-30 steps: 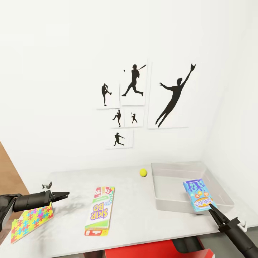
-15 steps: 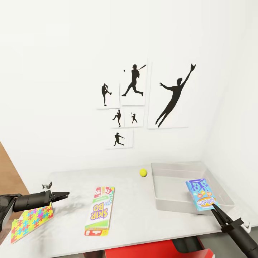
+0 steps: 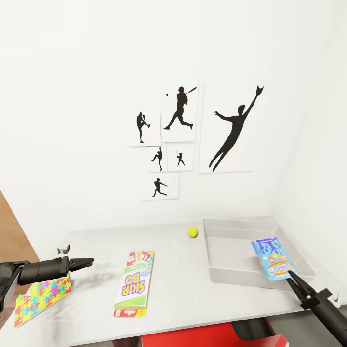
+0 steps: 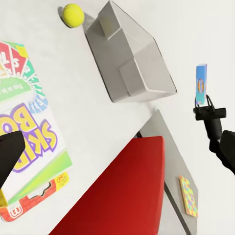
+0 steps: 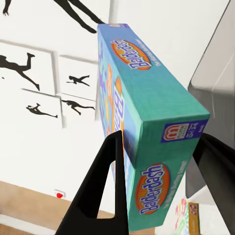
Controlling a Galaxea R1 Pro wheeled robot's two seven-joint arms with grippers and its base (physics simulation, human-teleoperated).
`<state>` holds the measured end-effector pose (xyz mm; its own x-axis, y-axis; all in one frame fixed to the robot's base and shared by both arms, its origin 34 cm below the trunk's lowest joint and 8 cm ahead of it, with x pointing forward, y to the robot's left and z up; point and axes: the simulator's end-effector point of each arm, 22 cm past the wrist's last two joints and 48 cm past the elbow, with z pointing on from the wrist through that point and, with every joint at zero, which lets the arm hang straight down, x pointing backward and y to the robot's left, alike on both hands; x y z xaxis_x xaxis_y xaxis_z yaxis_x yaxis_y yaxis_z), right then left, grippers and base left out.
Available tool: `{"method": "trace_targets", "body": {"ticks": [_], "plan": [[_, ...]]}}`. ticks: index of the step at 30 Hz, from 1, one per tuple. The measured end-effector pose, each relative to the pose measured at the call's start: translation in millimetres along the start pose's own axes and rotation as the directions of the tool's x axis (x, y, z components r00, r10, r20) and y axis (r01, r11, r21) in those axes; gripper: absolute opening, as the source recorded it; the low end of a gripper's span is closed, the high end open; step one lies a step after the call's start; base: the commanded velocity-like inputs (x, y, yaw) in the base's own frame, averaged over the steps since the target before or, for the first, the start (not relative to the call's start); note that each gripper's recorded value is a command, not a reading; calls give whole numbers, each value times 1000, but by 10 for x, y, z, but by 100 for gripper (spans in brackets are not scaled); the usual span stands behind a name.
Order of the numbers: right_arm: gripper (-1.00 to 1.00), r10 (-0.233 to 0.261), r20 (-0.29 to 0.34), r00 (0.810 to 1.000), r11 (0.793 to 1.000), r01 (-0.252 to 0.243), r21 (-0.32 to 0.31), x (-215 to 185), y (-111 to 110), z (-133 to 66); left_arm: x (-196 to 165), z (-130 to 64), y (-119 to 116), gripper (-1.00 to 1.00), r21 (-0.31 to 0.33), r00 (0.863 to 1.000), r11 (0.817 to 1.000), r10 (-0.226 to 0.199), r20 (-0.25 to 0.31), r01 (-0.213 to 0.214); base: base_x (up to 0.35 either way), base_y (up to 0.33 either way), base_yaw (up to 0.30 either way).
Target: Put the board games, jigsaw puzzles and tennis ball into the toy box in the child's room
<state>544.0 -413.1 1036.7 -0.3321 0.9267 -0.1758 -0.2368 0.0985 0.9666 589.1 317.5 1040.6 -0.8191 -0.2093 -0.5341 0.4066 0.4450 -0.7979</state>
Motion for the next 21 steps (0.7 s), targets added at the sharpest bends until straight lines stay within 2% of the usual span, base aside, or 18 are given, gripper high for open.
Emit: {"method": "trace_targets", "body": {"ticks": [7,16,21], "plan": [[-100,0,-4,1000,1000,0,28,-45,-35,24,0,1,0,100,0,1000,1000,1,0,-1,0,0,0],[-100,3,-1,1000,989,-2,148,-65,-292,24,-2,-7,2,100,-1,1000,1000,1,0,-1,0,0,0],[-100,-2,2,1000,981,2,193,-70,-397,7,0,-1,0,100,0,1000,1000,2,0,-2,0,0,0]]}}
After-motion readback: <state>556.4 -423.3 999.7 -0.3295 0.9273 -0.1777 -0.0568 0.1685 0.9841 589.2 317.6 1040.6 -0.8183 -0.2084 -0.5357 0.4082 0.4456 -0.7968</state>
